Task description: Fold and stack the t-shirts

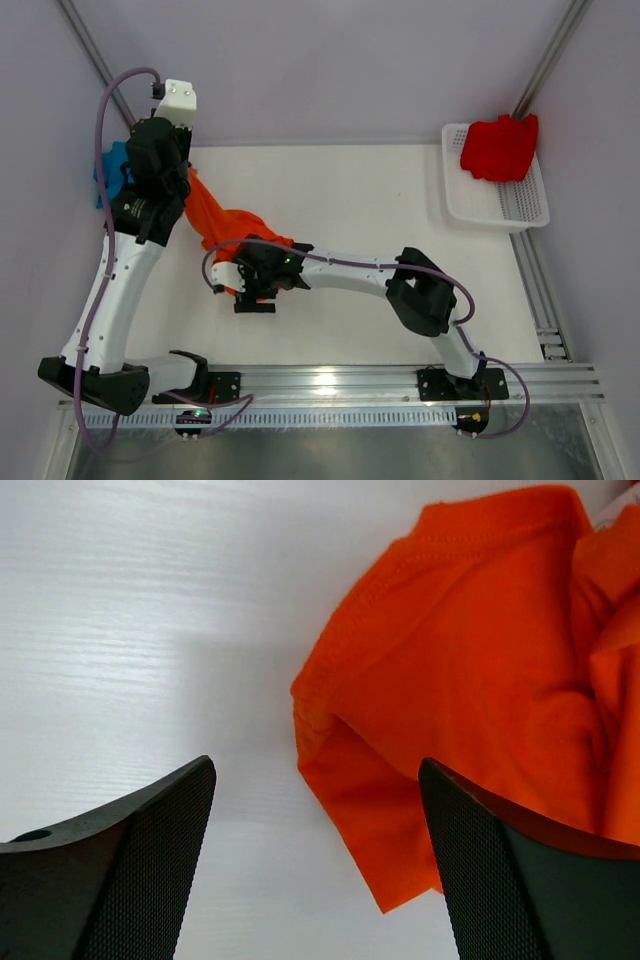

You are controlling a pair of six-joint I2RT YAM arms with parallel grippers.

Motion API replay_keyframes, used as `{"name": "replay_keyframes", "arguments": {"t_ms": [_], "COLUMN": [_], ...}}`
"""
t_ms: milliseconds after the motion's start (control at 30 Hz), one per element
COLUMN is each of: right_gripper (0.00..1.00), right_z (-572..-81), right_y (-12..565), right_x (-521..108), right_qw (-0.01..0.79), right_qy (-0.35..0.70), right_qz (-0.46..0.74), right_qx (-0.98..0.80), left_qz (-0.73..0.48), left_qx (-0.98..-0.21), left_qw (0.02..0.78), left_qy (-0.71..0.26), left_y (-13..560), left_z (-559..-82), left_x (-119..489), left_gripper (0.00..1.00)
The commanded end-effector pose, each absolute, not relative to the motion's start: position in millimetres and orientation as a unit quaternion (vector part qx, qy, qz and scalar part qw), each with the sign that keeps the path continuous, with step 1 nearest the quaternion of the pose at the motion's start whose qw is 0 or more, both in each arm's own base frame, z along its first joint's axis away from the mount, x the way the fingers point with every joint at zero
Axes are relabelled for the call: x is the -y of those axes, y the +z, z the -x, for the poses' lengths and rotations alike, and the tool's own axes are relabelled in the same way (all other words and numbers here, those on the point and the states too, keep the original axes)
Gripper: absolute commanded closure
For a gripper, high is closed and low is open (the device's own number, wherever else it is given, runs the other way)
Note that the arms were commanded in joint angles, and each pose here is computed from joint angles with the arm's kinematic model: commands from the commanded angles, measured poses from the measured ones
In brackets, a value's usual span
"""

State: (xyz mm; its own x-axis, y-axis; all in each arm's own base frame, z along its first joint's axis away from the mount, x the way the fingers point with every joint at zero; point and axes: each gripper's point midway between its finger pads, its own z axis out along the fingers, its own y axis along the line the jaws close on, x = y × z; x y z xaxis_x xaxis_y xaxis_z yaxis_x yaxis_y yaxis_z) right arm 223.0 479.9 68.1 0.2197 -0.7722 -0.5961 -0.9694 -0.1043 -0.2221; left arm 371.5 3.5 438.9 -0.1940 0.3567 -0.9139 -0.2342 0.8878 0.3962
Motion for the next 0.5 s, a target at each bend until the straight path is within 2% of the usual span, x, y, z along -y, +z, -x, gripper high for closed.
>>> {"name": "replay_keyframes", "arguments": {"t_ms": [0,200,467], "right_gripper": [0.14,0.11,0.10], "right_z": [-218,-208,-201], "right_y": [88,98,50], "right_x": [-502,-517,-515], "right_qw": [0.312,0.310,0.280], "right_qy": [0.197,0.233,0.236], "right_qz": [0.732,0.735,0.747], "right_qx": [-0.573,-0.556,-0.555], "left_qz": [-0.020,-0.013,-0.020], "left_qx": [-0.738,-0.747,-0.766], "left_qw": [0.638,0.631,0.621], "left_qy": [0.220,0.208,0.166], "left_y": [436,418,399], "left_z": [-371,-375,-379], "left_x": [-3,1,15], "left_gripper": [1.00,1.00,1.00]}}
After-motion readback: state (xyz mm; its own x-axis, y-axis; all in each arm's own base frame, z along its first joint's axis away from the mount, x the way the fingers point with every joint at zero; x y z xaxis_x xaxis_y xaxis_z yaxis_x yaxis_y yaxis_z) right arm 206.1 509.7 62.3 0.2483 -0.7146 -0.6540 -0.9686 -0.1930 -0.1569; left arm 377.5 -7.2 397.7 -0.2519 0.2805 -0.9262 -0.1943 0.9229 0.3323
